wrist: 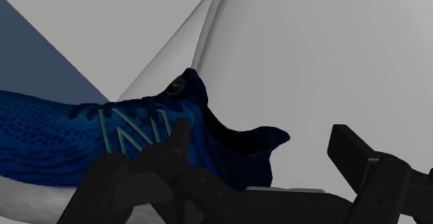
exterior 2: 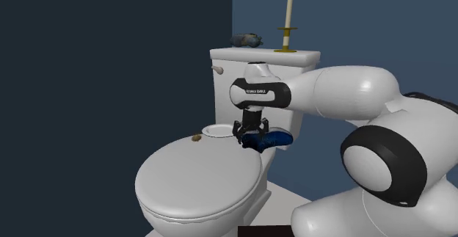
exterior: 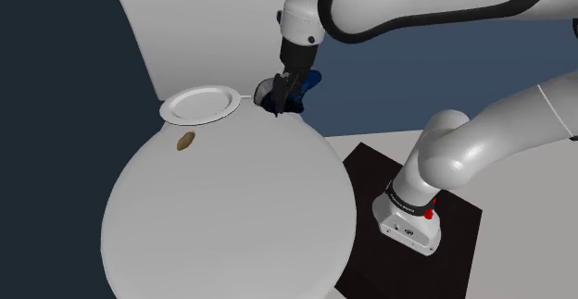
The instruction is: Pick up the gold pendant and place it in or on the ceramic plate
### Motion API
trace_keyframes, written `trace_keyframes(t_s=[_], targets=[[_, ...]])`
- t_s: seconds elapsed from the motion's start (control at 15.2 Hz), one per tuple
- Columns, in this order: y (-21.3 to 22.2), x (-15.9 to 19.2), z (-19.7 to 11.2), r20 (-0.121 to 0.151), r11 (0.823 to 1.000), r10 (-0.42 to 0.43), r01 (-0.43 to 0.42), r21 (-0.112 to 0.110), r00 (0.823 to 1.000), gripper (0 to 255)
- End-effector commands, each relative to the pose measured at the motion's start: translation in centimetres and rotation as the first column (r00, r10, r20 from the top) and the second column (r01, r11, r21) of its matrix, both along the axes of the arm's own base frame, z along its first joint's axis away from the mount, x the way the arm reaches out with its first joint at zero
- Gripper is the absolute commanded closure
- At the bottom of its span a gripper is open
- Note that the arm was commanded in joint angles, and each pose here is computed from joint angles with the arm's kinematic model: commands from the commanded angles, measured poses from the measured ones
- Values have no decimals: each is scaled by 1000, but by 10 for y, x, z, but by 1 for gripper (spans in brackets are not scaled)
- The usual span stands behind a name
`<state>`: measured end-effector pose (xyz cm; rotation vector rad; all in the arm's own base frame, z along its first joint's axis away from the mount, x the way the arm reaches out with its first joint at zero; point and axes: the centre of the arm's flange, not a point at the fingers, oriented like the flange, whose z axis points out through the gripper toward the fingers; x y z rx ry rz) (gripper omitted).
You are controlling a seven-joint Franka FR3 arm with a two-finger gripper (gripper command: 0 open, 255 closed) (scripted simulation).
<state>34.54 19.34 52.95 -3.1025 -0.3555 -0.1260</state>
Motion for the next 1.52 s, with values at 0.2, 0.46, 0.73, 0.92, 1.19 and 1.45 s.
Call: trace_keyframes(t_s=[0.2,0.46,0.73,0.92,1.19,1.45], targets=[[64,10,-4,101,995,24,-34,95,995,0],[48,-3,-11,-6,971,84,-83,-223,996,0],[100,15,-5,-29,969,88,-93,-231,996,0],[139,28,0,-46,967,92,-100,-236,995,0],[191,45,5,-69,964,95,-110,-243,993,0],[243,63,9,-93,961,99,-119,-249,991,0]])
